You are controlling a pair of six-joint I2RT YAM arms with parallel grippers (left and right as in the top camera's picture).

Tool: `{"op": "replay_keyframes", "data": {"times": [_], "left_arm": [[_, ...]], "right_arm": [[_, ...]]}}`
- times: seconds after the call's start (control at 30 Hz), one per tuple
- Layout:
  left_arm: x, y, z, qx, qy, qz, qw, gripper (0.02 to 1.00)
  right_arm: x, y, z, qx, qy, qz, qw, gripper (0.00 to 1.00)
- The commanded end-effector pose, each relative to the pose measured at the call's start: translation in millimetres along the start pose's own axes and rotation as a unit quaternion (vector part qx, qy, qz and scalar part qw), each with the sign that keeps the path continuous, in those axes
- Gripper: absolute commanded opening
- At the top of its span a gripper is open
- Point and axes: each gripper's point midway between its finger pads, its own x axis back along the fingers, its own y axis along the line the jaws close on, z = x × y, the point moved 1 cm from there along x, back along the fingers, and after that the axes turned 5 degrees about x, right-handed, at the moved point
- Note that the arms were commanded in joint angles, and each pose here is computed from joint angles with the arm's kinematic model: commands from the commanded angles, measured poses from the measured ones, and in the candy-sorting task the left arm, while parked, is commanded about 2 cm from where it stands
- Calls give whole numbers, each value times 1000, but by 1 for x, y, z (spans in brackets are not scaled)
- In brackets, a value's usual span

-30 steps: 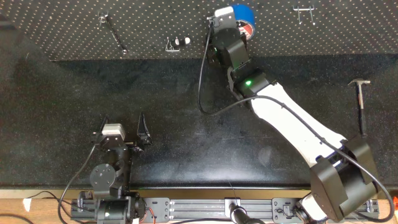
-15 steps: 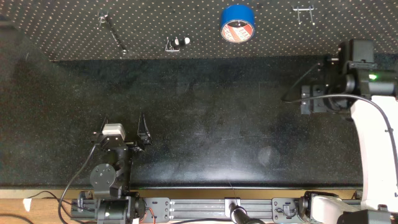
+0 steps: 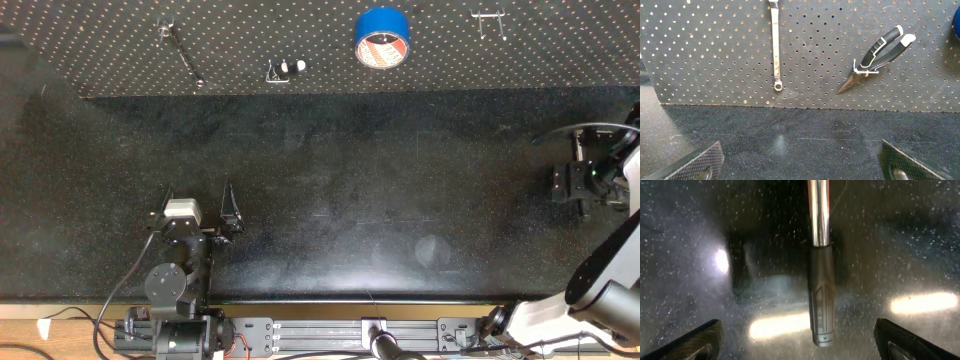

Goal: Place Tools Onto Pegboard

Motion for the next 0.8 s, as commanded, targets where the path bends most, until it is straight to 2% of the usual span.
{"op": "replay_keyframes", "data": {"times": [0.03,0.07,0.13,0.27,0.33,0.43,0.47,0.57,0.6,0.63,0.67,0.73,0.77,0.8], "left_arm": [[0,-3,1,4,1,7,1000,993],[0,-3,1,4,1,7,1000,996],[0,-3,1,4,1,7,1000,996],[0,-3,1,4,1,7,1000,996],[0,-3,1,4,1,7,1000,996],[0,-3,1,4,1,7,1000,996],[0,-3,1,4,1,7,1000,996],[0,-3,1,4,1,7,1000,996],[0,-3,1,4,1,7,1000,996],[0,-3,1,4,1,7,1000,996],[0,-3,1,4,1,7,1000,996],[0,-3,1,4,1,7,1000,996],[0,-3,1,4,1,7,1000,996],[0,-3,1,4,1,7,1000,996]], "right_arm": [[-6,-8,0,-7,-9,-5,1000,982],[-8,-11,1,-15,-12,-10,1000,982],[-15,-7,1,3,-18,-39,999,980],[-23,-7,0,3,-12,-44,999,978],[-28,-7,1,3,-7,-47,999,921],[-42,-2,6,3,15,-63,998,218],[-46,0,8,3,22,-68,997,77],[-38,0,2,2,2,-68,998,75],[-24,6,-11,2,-42,-88,995,75],[9,15,-30,6,-120,-108,987,75],[43,18,-42,5,-183,-107,977,75],[120,26,-52,-4,-293,-72,953,73],[162,48,-53,17,-345,-57,937,73],[187,71,-56,44,-379,-55,923,75]]}}
